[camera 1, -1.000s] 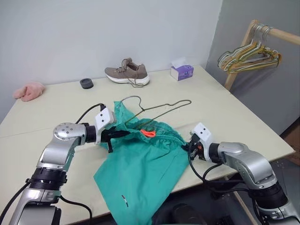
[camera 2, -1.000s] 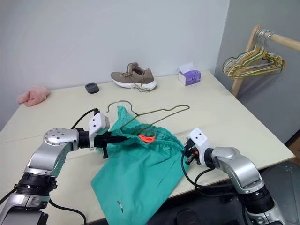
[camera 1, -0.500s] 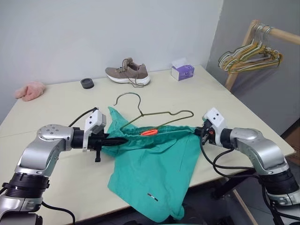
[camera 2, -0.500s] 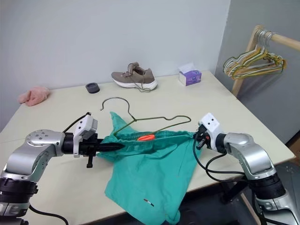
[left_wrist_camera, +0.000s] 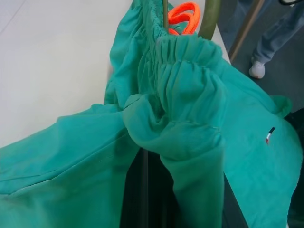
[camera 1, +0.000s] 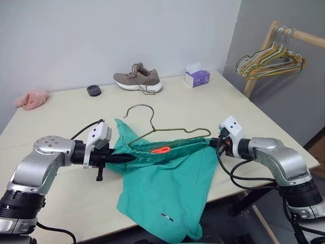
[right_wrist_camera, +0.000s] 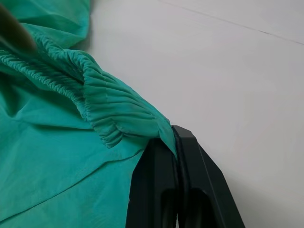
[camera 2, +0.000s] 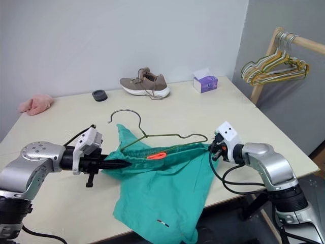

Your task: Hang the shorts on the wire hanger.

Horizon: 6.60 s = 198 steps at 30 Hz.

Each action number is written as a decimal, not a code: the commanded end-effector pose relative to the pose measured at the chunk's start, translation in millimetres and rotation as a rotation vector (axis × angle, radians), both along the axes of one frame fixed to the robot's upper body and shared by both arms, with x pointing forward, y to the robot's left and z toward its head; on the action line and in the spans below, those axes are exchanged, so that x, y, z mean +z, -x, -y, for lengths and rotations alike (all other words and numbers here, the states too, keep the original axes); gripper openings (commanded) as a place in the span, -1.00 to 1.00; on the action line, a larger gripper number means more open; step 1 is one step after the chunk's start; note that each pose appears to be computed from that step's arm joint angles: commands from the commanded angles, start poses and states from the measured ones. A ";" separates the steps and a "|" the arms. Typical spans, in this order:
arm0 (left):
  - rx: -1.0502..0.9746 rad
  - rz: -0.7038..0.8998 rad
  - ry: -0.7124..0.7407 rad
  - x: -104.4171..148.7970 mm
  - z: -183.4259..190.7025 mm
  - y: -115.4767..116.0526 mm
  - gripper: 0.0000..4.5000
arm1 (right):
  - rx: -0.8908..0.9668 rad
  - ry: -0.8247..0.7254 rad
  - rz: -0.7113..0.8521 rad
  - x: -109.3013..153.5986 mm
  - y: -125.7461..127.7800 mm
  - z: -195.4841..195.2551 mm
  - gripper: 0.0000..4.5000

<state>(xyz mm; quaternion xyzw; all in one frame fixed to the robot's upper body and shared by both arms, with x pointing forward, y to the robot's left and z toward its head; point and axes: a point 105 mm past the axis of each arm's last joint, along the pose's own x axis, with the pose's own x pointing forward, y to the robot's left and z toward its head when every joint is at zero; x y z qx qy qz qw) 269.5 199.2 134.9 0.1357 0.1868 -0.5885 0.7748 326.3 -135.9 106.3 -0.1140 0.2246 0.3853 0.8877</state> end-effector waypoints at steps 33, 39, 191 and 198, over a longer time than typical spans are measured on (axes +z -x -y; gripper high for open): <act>0.119 -0.009 -0.064 -2.7 -30.2 -6.1 -1.00 | -0.112 0.080 0.078 21.7 -12.5 42.5 -0.98; 0.117 -0.016 -0.091 -6.7 -33.0 -3.5 -1.00 | -0.114 0.082 0.078 22.9 -12.4 45.2 -0.98; 0.563 0.179 0.052 -4.3 -73.9 -41.6 0.44 | 0.318 0.190 0.023 17.7 8.6 -17.2 -1.00; 0.448 0.187 0.048 -5.1 -45.9 -42.3 0.99 | 0.232 0.181 0.001 19.7 14.5 5.0 -1.00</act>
